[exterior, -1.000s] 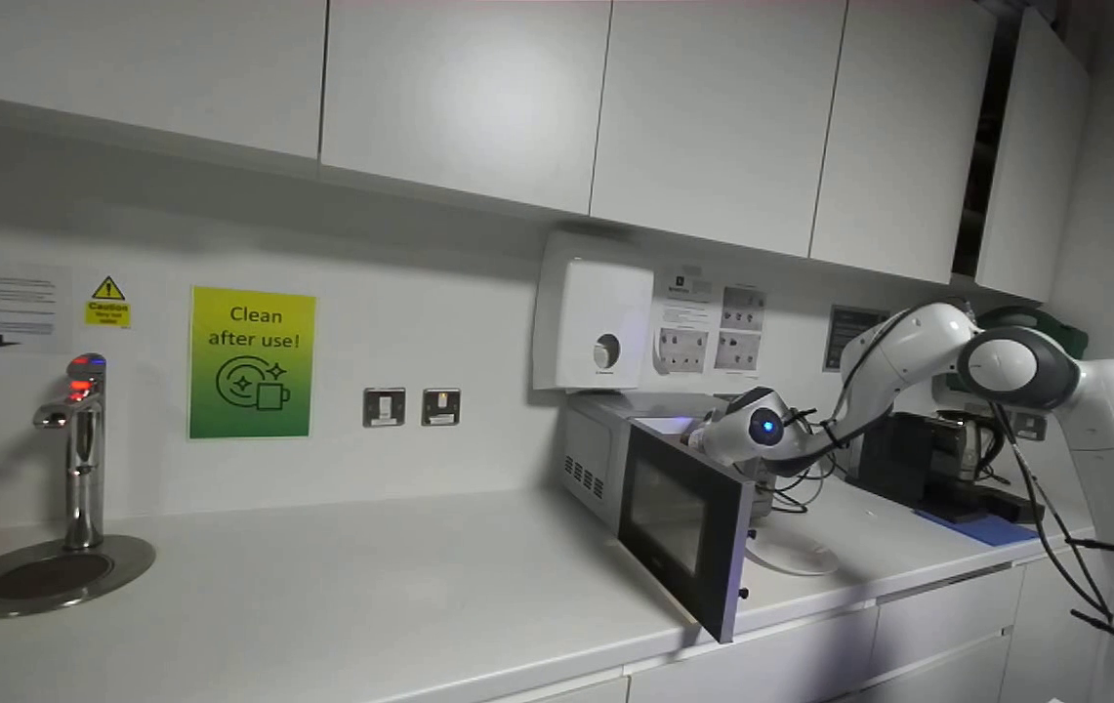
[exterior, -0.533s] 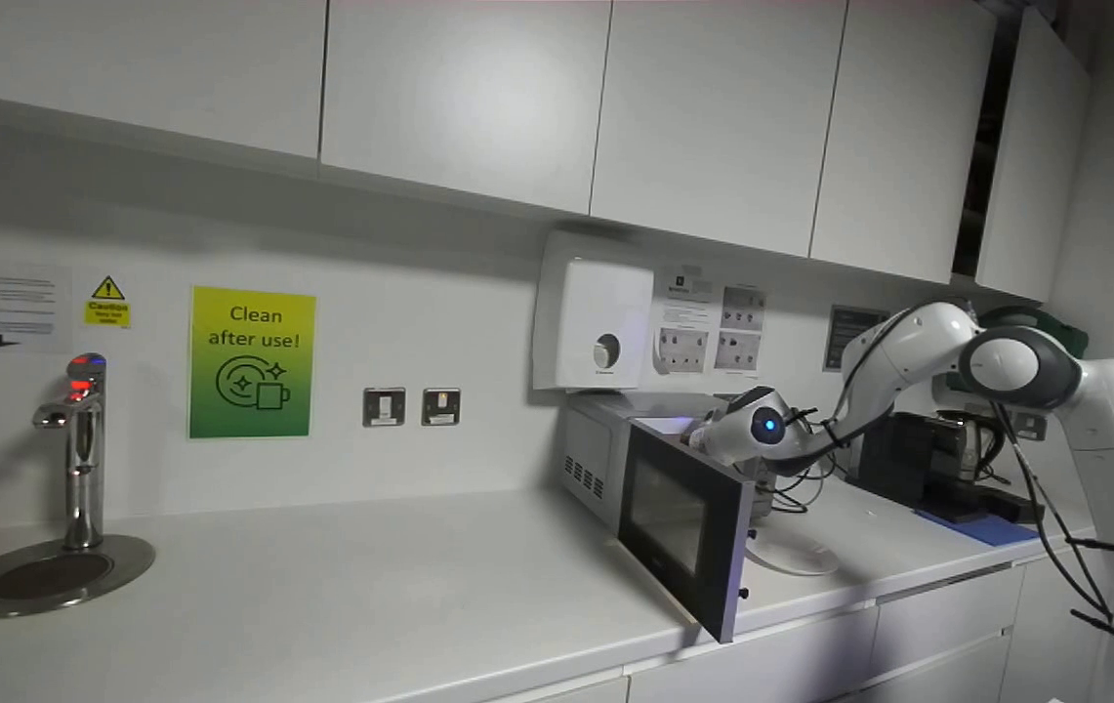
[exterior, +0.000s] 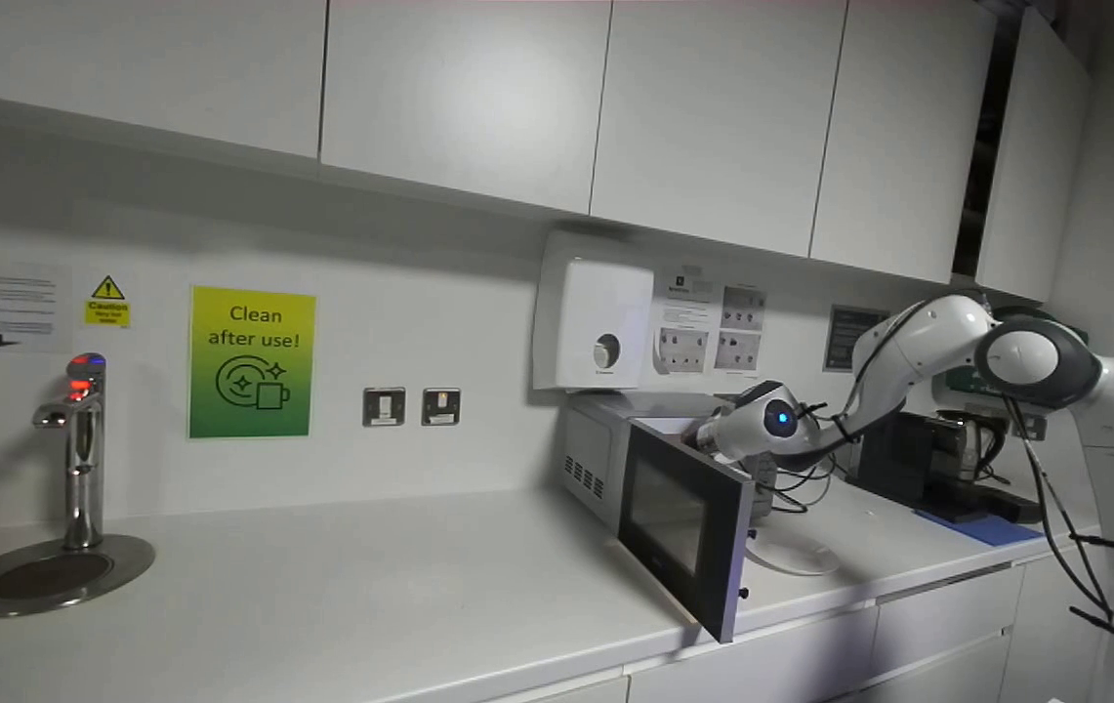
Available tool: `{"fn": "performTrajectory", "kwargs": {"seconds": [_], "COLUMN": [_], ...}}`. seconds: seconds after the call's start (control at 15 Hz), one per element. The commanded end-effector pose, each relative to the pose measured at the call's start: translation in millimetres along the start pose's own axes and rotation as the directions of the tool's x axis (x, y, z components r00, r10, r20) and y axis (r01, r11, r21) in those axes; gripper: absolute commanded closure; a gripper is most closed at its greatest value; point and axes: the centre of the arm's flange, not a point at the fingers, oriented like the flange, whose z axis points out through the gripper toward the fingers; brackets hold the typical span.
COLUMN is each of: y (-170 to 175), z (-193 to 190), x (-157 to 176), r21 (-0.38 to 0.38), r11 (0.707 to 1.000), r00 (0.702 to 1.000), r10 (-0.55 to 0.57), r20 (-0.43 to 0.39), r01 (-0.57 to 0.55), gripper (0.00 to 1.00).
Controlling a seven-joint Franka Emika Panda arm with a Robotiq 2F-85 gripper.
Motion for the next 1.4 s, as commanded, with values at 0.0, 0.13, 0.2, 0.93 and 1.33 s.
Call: {"fn": "performTrajectory", "kwargs": {"seconds": [0.0, 0.13, 0.2, 0.93, 1.33], "y": [12.4, 12.8, 13.0, 15.8, 5.7], "z": [-42.4, -52.4, -56.9, -125.6, -166.9], "x": [5.2, 1.4, -1.7, -29.8, -55.8], "r21": [-0.001, -0.005, -0.009, -0.007, 0.014], "r11": [1.0, 1.0, 1.0, 0.999, 0.997], "r00": [0.999, 0.999, 1.0, 0.999, 0.996], "r10": [0.006, 0.003, -0.001, -0.039, -0.082], "r20": [-0.034, -0.033, -0.03, 0.008, 0.026], "r01": [-0.006, -0.003, 0.001, 0.039, 0.081], "gripper": [0.95, 0.95, 0.95, 0.95, 0.95]}}
